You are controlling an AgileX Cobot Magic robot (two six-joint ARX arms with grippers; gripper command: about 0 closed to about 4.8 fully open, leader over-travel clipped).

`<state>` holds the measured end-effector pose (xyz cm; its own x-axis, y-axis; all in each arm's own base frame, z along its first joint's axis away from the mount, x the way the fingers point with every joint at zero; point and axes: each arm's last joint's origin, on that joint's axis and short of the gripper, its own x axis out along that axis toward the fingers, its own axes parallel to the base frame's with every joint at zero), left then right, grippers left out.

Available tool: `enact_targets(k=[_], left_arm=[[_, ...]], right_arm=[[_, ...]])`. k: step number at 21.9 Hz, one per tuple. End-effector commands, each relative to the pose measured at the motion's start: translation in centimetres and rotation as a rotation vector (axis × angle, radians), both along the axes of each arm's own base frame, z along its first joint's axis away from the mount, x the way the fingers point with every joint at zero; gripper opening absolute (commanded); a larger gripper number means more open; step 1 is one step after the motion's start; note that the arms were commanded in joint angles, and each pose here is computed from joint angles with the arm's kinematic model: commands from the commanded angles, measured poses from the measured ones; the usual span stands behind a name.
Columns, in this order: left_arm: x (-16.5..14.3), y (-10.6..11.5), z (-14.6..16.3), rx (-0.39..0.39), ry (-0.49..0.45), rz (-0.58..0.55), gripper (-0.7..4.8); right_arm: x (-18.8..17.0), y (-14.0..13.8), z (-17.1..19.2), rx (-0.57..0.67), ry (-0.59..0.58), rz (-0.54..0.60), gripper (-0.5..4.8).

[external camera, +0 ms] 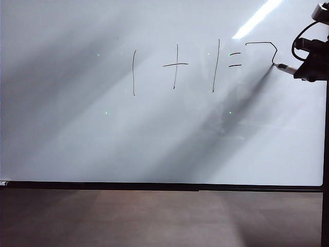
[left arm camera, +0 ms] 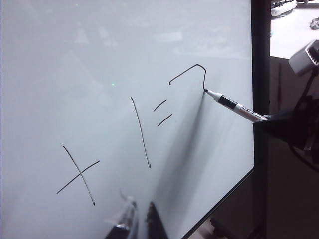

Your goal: Reach to the right to find the marker pen, pick it up, and write the answer to the math problem on the whiteboard.

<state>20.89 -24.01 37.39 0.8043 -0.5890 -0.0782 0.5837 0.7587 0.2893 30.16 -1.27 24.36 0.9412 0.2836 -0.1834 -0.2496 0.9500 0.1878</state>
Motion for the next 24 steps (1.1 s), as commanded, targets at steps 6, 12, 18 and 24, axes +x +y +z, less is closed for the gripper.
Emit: enact_targets(k=[6,12,18,24], left_arm=[[0.0,0.0,0.2,-0.008,-0.005,-0.001,0.28],[0.0,0.0,0.2,-0.008,-0.005,-0.001,0.28],[0.0,0.0,0.2,-0.008,-0.005,-0.001,0.28],[0.0,0.0,0.2,-0.008,-0.004,-0.001,0.28]], right_arm=[[-0.3,0.0,0.2,0.008,-0.029,0.012,-0.06],[-0.9,0.1,1.3,0.017,-0.067,0.03,-0.06],[-1.0,1.9,1.4,0.031,-0.072,0.112,-0.06],[-0.8,2.9,1.4,0.035,-0.087,0.118,-0.06]])
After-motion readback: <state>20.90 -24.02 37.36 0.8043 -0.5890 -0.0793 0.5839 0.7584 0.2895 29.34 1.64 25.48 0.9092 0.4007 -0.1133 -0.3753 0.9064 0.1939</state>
